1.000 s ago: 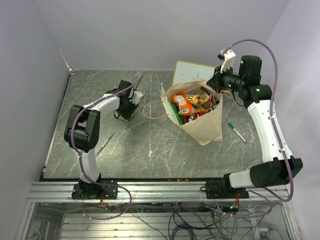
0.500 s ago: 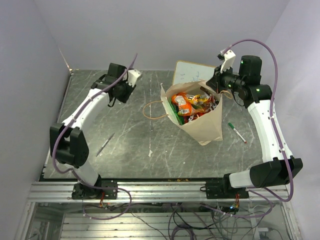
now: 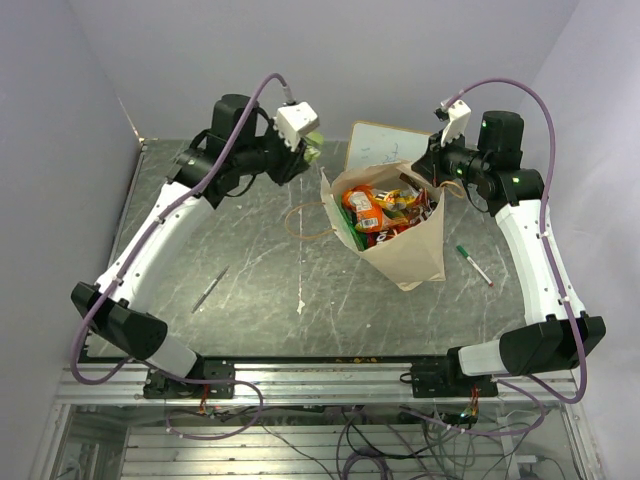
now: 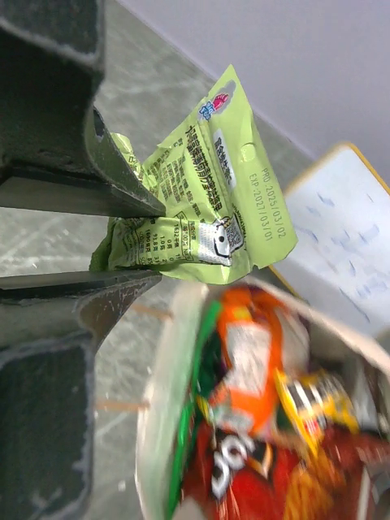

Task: Place the snacks into the paper bag
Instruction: Place the snack in the paper bag.

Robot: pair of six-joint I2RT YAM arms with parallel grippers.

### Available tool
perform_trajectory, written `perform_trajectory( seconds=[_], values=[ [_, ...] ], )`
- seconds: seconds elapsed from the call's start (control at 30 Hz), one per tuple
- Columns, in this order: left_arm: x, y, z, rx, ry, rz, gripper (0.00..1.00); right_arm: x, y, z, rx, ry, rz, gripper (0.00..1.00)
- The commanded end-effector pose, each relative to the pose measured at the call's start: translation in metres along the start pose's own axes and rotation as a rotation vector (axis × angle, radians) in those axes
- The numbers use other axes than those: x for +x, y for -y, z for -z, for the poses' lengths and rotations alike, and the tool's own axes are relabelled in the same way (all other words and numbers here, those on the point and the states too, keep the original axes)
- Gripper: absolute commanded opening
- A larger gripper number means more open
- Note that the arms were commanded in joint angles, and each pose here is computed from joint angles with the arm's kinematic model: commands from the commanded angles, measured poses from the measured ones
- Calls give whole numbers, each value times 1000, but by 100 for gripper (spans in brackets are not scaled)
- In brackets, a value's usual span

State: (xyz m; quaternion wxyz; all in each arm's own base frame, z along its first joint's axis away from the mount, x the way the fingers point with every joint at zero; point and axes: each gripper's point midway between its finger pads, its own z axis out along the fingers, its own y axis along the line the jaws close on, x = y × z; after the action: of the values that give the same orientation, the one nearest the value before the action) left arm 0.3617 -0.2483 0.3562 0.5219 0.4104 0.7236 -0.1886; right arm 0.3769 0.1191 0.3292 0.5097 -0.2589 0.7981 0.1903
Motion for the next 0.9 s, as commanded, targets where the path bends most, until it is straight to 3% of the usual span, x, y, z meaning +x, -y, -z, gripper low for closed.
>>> perform_trajectory(
  seconds=[0.0,0.23,0.43,0.87],
  values=[
    [-37,53,-9,201,99,4,23,-5,-4,4,-22,12,-5,0],
    [-44,115,-48,370,74,-29,22,-4,0,4,-1,8,-10,0],
    [-46,149,-80,435,68,-98,22,-2,21,7,126,-5,-14,0],
    [-21,151,-147,405,-4,-131,24,-2,15,9,104,4,-10,0]
  ],
)
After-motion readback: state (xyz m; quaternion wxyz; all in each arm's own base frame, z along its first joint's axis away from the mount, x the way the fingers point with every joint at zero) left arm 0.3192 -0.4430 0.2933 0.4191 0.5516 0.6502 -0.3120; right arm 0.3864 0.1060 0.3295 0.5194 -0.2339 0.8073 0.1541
